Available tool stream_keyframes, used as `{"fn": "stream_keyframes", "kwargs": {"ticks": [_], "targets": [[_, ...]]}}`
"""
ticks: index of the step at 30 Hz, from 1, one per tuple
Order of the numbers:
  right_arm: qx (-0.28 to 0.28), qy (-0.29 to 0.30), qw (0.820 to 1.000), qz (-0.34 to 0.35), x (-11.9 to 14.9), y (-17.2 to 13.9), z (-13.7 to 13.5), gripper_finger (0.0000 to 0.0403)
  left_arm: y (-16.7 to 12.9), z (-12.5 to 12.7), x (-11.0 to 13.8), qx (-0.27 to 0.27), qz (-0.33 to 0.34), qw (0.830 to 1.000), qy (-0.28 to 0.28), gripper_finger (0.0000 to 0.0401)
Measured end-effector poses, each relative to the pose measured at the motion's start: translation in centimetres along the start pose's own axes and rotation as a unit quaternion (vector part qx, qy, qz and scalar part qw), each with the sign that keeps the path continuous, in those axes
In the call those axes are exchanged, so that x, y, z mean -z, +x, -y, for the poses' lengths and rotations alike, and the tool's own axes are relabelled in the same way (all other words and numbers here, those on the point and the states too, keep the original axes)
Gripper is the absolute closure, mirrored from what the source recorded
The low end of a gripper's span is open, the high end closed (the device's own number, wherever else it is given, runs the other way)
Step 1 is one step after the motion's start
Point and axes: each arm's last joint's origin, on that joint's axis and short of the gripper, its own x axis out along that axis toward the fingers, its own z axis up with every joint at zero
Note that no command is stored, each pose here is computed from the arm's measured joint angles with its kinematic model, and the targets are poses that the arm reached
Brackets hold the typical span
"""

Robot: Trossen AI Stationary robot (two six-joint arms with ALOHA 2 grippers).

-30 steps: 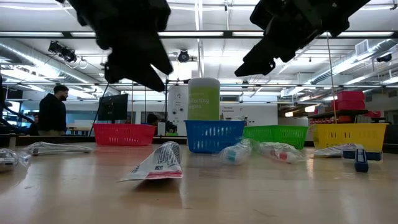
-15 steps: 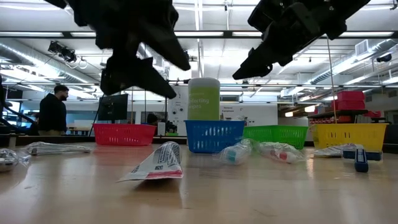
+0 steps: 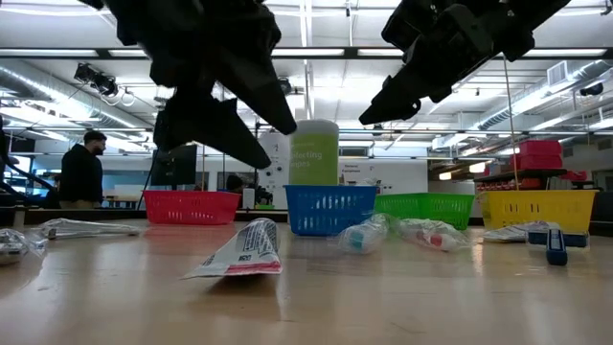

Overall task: Pick & Place Travel size toiletries
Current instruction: Put the white toothpaste into the red bin

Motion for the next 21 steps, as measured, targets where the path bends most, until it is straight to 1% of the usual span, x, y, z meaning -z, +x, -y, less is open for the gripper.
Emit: {"fn": "stream_keyframes", "kwargs": {"ticks": [3, 7, 10, 14, 18, 21], "targets": [[0.0, 0.004, 1.0, 0.0, 0.0, 0.0, 0.0, 0.0137, 0.8, -0.1, 0.8, -0.011, -0.003, 1.0, -0.02, 0.0188], [0.0, 0.004, 1.0, 0.0, 0.0, 0.0, 0.0, 0.014, 1.4, -0.1, 1.6, -0.028, 0.016, 0.999, -0.023, 0.0194], [0.0, 0.004, 1.0, 0.0, 0.0, 0.0, 0.0, 0.0147, 1.9, 0.1, 2.0, -0.02, 0.025, 0.999, -0.034, 0.0196], [0.0, 0.004, 1.0, -0.002, 0.0, 0.0, 0.0, 0.0155, 2.2, 0.0, 2.6, -0.027, 0.02, 0.999, -0.033, 0.0197], [0.0, 0.004, 1.0, -0.002, 0.0, 0.0, 0.0, 0.016, 2.0, 0.2, 2.8, -0.026, 0.026, 0.998, -0.051, 0.0197], [0.0, 0.004, 1.0, -0.001, 0.0, 0.0, 0.0, 0.0162, 2.0, 0.6, 2.8, -0.007, 0.026, 0.997, -0.07, 0.0197]]}}
